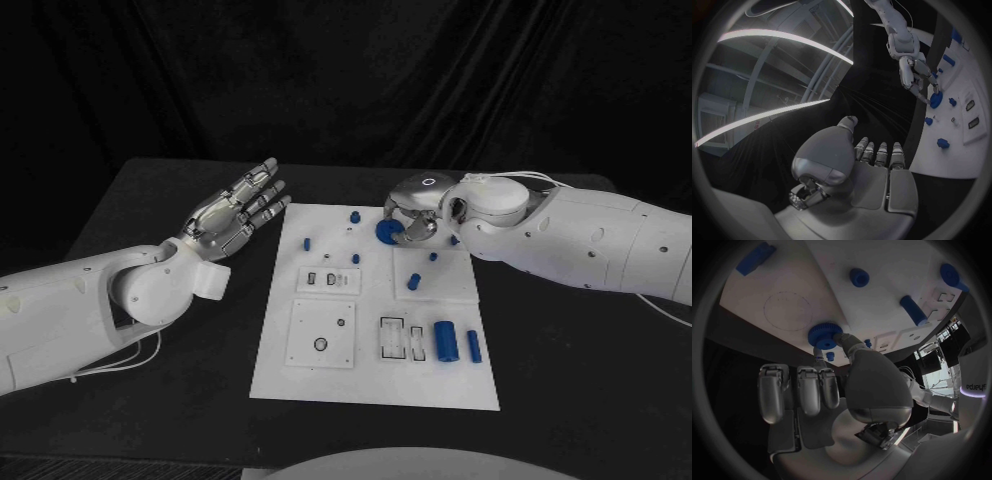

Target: Assemble the parts on the task board

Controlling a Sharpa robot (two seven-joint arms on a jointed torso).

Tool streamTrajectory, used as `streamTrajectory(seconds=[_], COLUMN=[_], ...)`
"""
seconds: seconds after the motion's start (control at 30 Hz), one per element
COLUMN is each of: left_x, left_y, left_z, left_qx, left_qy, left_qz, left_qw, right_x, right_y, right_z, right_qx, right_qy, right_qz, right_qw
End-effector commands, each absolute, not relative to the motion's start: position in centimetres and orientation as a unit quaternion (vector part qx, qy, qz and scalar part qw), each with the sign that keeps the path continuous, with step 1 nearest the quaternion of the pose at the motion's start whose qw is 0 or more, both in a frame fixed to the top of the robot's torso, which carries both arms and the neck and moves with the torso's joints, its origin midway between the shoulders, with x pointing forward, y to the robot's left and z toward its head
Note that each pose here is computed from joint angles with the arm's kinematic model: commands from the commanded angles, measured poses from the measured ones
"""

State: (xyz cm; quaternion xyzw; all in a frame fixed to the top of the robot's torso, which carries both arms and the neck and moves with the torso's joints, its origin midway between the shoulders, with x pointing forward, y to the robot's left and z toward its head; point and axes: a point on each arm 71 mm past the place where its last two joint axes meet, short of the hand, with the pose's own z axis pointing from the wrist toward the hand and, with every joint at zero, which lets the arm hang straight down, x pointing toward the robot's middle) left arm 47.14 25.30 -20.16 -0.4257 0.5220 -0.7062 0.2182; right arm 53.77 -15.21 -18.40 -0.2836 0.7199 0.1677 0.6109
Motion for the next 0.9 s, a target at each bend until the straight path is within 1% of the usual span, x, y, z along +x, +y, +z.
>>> streamTrajectory(seconds=[0.03,0.27,0.47,0.67,0.9], left_x=[47.1,47.1,47.1,47.1,47.2], left_y=[25.2,25.4,25.5,25.4,25.3], left_z=[-19.9,-19.9,-19.9,-20.0,-20.0], left_qx=[-0.418,-0.418,-0.419,-0.419,-0.419], left_qy=[0.520,0.520,0.521,0.522,0.523], left_qz=[-0.713,-0.713,-0.712,-0.711,-0.711], left_qw=[0.215,0.215,0.216,0.215,0.213], right_x=[53.6,53.3,53.1,53.1,53.2], right_y=[-15.3,-15.5,-15.3,-14.3,-12.9], right_z=[-18.5,-18.2,-17.5,-16.8,-16.4], right_qx=[-0.283,-0.280,-0.280,-0.284,-0.292], right_qy=[0.710,0.704,0.695,0.685,0.679], right_qz=[0.173,0.178,0.183,0.190,0.197], right_qw=[0.621,0.628,0.637,0.644,0.644])
